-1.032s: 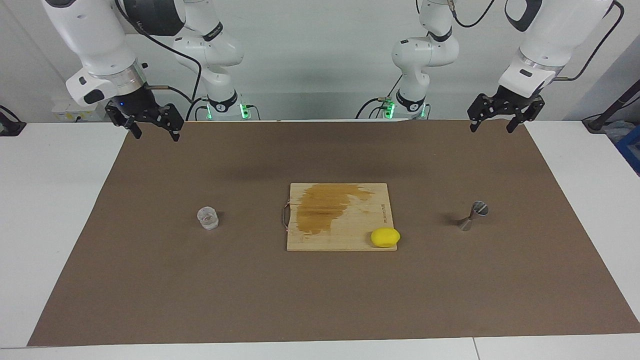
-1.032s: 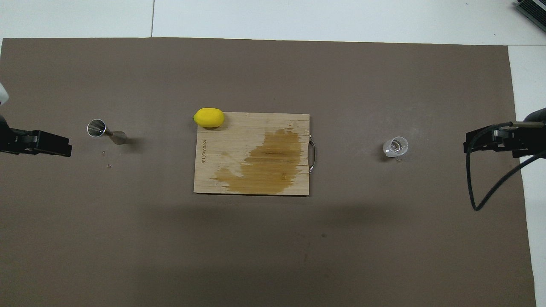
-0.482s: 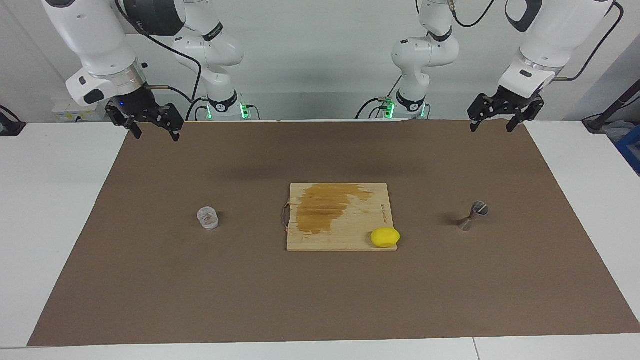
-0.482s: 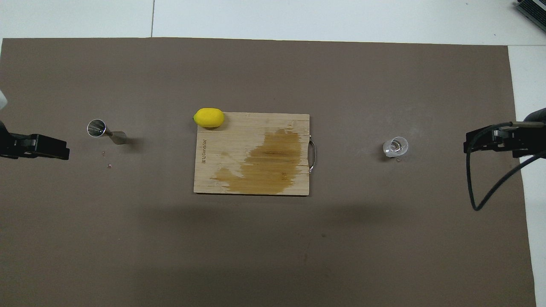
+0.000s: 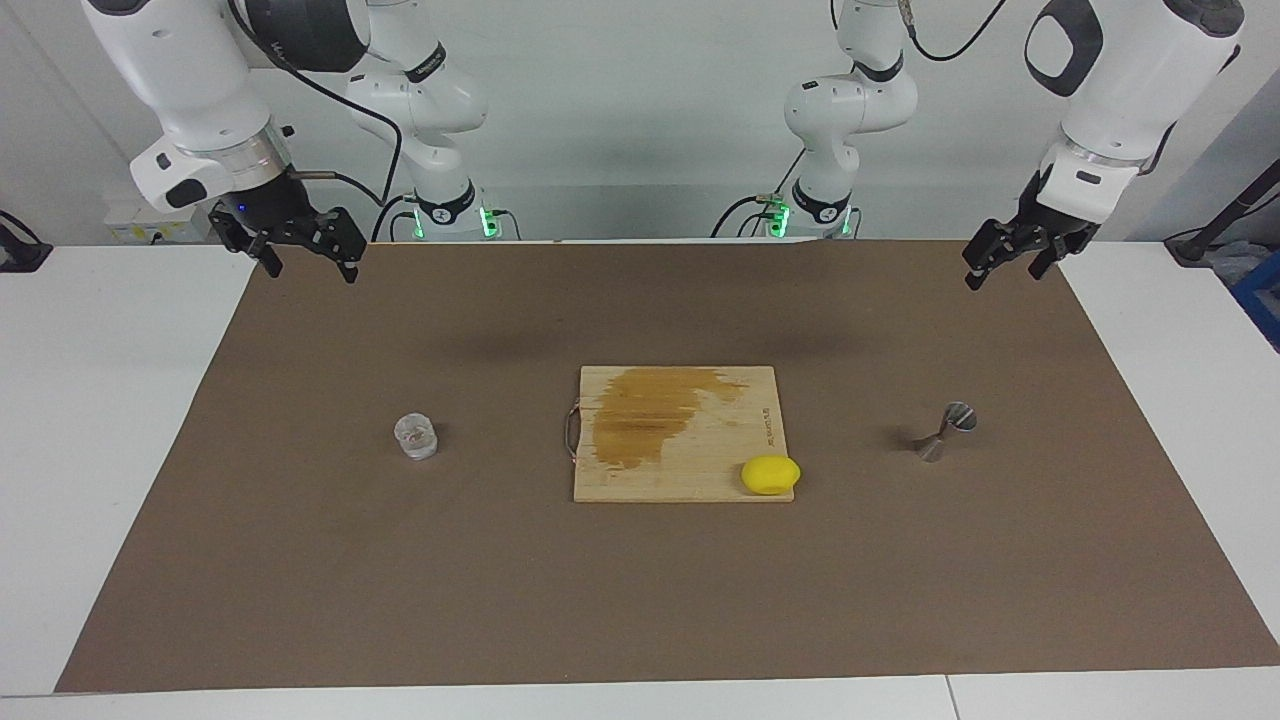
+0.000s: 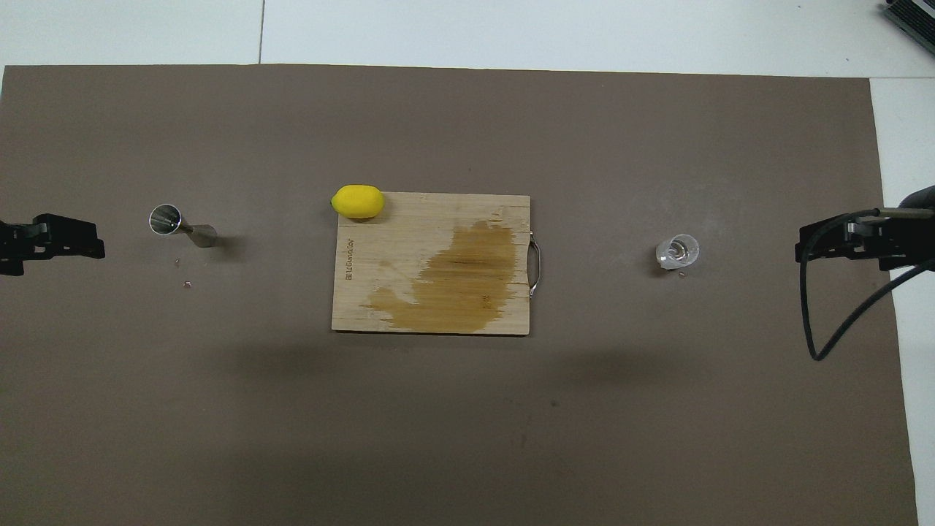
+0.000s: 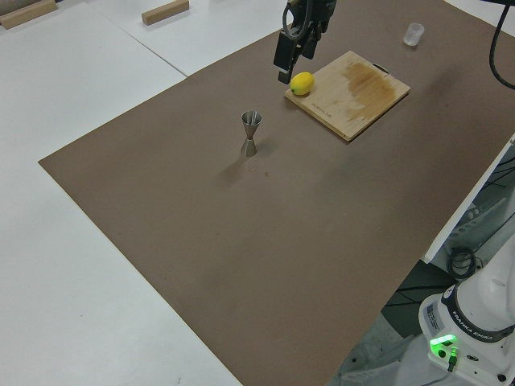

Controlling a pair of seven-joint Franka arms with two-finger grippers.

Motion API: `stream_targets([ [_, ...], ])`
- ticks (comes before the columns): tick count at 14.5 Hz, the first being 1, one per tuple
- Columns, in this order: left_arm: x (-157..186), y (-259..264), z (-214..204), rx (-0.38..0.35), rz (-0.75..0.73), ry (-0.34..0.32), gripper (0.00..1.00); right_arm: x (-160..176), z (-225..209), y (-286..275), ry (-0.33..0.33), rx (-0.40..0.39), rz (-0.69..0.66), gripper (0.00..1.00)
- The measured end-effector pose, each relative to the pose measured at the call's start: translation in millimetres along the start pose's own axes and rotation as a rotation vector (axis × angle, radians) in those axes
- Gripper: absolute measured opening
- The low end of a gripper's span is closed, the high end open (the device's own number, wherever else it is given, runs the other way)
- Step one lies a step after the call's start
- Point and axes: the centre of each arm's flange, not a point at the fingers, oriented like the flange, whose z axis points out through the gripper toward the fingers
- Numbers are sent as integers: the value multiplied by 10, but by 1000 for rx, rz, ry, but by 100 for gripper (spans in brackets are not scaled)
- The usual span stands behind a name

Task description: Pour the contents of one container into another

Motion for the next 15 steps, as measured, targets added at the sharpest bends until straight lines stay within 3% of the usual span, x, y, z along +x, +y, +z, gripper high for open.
stream_targets([
  [4, 94, -232, 429, -37, -204, -22, 100, 1, 0, 12, 0, 0, 2, 100],
  [15, 51, -957, 1227, -439, -1187, -217, 100, 3, 9, 37, -2, 0, 7, 100],
])
